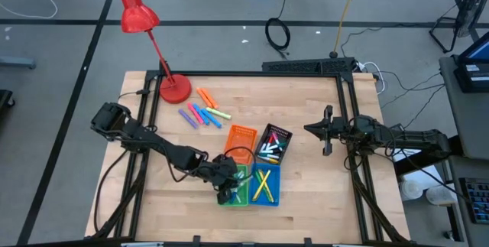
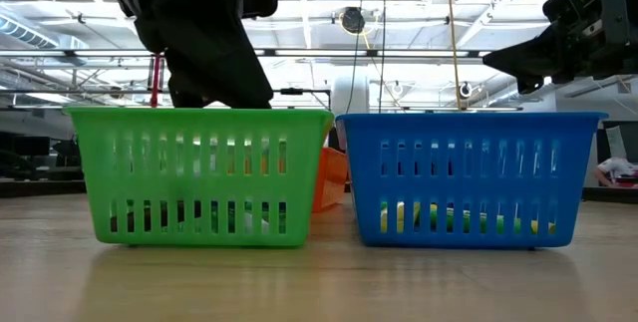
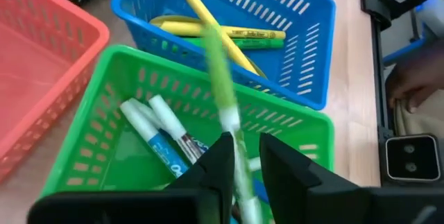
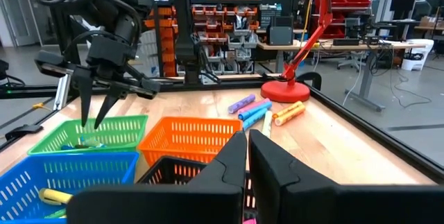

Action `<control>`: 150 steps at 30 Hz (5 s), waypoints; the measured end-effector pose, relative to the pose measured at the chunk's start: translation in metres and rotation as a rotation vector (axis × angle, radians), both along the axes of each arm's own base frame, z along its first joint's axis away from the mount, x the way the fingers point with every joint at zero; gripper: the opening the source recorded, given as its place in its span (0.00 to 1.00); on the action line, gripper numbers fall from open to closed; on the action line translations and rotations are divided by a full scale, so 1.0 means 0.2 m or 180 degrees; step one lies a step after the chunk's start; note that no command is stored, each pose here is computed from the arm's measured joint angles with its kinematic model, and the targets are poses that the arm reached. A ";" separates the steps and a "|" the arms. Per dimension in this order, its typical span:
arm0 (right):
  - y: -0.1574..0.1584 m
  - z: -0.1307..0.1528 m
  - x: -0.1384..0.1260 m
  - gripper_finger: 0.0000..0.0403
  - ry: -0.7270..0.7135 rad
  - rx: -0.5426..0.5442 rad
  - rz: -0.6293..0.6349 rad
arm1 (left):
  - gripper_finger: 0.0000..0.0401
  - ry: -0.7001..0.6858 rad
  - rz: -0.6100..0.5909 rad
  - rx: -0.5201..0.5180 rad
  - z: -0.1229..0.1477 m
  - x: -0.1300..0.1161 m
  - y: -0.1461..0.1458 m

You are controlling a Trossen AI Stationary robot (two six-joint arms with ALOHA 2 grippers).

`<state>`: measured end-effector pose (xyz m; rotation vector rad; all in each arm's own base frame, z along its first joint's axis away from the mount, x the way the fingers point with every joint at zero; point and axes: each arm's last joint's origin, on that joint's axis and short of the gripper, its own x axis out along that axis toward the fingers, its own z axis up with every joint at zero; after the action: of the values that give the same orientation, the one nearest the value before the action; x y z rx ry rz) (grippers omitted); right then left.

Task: Pick & Place Markers
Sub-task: Put the green marker pen into the green basket, then put the purple highlighter pen into the orange basket

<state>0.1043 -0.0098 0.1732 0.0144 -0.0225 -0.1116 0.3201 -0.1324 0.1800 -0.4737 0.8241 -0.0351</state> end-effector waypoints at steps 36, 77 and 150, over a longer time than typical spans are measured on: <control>0.00 0.00 0.00 0.02 0.0001 -0.0001 0.0000 | 0.36 -0.2105 -0.0526 0.0420 0.85 -0.45 0.19; 0.00 0.00 0.00 0.02 0.0001 -0.0001 0.0000 | 0.36 -0.1491 0.0574 0.1145 0.80 -0.47 0.37; 0.00 0.00 0.00 0.02 0.0001 -0.0001 -0.0001 | 0.60 0.2188 0.4087 0.0504 -0.08 -0.49 0.97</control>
<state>0.1043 -0.0098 0.1731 0.0140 -0.0221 -0.1119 0.2223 0.0611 0.1648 -0.8076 1.0393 1.4330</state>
